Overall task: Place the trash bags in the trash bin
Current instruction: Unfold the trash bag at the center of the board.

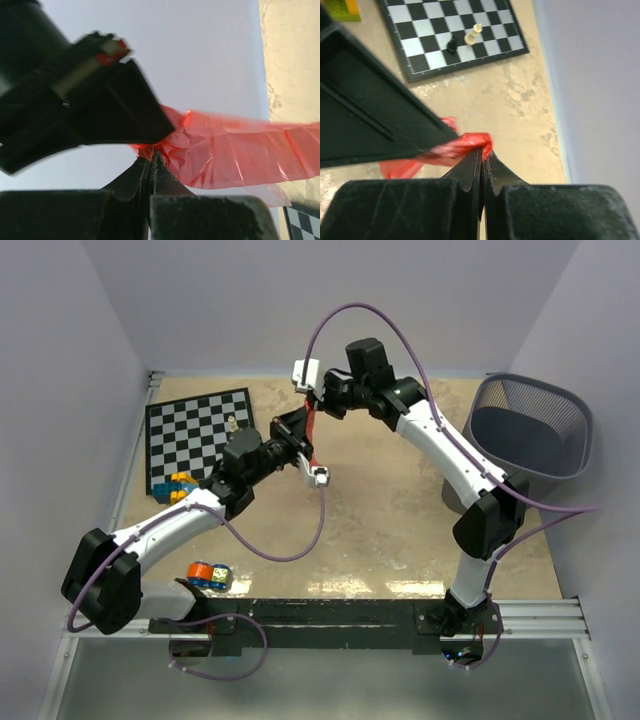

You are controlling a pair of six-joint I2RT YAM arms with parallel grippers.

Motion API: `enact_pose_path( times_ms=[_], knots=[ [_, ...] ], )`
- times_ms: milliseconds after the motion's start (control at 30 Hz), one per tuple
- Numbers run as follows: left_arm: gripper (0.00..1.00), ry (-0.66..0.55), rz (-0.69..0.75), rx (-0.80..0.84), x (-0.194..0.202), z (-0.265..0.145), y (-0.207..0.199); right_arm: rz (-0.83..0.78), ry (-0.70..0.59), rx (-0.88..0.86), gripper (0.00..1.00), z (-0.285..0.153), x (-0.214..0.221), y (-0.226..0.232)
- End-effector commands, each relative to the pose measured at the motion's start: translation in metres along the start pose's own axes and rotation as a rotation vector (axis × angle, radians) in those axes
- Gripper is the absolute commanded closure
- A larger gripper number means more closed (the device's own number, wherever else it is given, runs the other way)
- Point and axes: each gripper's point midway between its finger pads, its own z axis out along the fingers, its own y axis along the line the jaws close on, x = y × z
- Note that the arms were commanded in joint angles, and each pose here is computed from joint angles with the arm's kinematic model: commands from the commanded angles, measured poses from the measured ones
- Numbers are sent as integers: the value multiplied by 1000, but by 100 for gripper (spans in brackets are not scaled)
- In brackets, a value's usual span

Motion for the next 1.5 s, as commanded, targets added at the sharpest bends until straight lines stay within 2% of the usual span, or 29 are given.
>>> enact_pose_path(
  times_ms=[0, 100, 233, 400, 533, 700, 900, 1000, 1200, 1367, 1467],
  knots=[
    [100, 47, -4, -145, 13, 6, 59, -9, -8, -115, 100, 10, -7, 43],
    [100, 81, -18, -130, 26, 14, 50, -16, -66, -127, 100, -1, -27, 47],
    [100, 84, -29, -51, 25, 11, 16, -14, -129, -41, 100, -20, -52, 7],
    [100, 53, -21, -13, 13, 0, 4, 43, -77, 80, 100, -11, -19, -31],
    [100, 53, -16, -60, 14, 2, 26, 57, -25, 39, 100, 1, 4, -11],
    [100, 113, -33, -117, 33, 13, 44, 30, -79, -76, 100, -2, -21, 32],
    [100, 105, -37, -79, 32, 11, 24, 37, -144, -18, 100, -13, -50, 10],
    [100, 62, -22, -90, 18, 4, 28, 48, -105, 40, 100, -5, -36, -4],
    [100, 66, -20, -114, 17, 4, 45, 73, -108, 16, 100, 2, -31, 4],
    [100, 121, -30, -73, 35, 7, 26, 35, -213, -26, 100, -20, -68, 11],
    [100, 92, -23, -76, 26, 2, 25, 28, -184, 41, 100, -19, -62, -2]
  ],
)
